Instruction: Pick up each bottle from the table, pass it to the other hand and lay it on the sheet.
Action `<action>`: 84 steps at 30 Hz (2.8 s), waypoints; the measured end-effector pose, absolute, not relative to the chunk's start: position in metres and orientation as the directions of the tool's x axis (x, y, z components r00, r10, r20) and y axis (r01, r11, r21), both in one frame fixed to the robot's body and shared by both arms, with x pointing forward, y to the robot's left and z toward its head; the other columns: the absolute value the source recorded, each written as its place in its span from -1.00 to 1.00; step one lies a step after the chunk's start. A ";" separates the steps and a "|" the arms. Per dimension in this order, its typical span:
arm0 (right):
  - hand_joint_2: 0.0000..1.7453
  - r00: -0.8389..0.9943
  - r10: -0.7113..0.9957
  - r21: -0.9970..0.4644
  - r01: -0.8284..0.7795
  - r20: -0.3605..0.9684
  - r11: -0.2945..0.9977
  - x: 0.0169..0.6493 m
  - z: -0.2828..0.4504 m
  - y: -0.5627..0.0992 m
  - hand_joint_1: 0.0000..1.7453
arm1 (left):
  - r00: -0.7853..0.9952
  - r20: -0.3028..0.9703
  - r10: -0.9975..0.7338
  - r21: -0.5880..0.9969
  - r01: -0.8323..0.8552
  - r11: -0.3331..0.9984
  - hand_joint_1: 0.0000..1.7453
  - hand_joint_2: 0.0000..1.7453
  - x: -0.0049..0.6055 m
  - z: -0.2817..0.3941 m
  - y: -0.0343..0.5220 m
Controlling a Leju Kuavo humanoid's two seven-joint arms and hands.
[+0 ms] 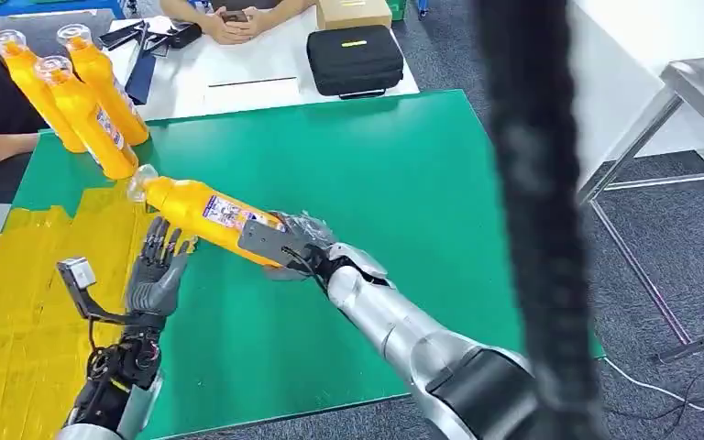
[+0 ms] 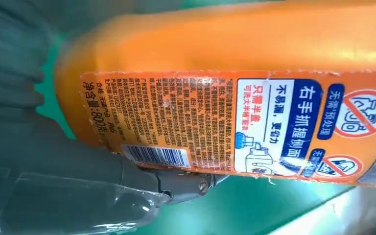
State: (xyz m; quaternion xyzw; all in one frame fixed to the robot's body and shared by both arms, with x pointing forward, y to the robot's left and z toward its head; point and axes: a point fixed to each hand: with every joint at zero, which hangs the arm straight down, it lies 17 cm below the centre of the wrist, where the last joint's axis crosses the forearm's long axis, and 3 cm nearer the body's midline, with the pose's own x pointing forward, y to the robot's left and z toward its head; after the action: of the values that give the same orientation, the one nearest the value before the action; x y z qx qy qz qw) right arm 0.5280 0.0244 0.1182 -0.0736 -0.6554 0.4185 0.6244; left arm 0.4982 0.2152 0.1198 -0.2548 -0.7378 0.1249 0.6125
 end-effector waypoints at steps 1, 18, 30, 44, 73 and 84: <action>1.00 -0.201 0.609 -0.628 -0.433 0.767 0.647 0.526 0.118 0.028 1.00 | -0.116 0.829 0.547 -0.512 0.236 0.826 -1.00 1.00 0.498 0.124 0.209; 1.00 -0.192 0.610 -0.613 -0.492 0.769 0.617 0.506 0.106 0.051 1.00 | -0.030 0.674 0.738 -0.676 0.379 0.632 -1.00 1.00 0.478 0.159 0.157; 1.00 -0.219 0.649 -0.641 -0.552 0.728 0.533 0.475 0.089 0.080 1.00 | -0.106 0.831 0.545 -0.508 0.253 0.824 -1.00 1.00 0.489 0.139 0.161; 1.00 -0.322 0.687 -0.712 -0.573 0.651 0.406 0.449 0.082 0.103 1.00 | -0.142 0.904 0.402 -0.388 0.117 0.914 -1.00 1.00 0.489 0.117 0.190; -1.00 -0.384 0.698 -0.741 -0.592 0.605 0.317 0.429 0.068 0.113 -1.00 | 0.013 0.567 0.824 -0.791 0.287 0.540 1.00 1.00 0.458 0.119 0.189; -1.00 -0.373 0.612 -0.691 -0.577 0.698 0.436 0.447 0.082 0.103 -1.00 | -0.193 0.835 0.515 -0.497 0.135 0.857 1.00 1.00 0.478 0.130 0.212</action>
State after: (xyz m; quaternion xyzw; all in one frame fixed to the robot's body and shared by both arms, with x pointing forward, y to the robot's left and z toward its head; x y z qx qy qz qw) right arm 0.4469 0.1027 0.0822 -0.0136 -0.6360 0.5309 0.5599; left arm 0.4781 0.2118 0.1299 -0.2148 -0.7559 0.1589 0.5977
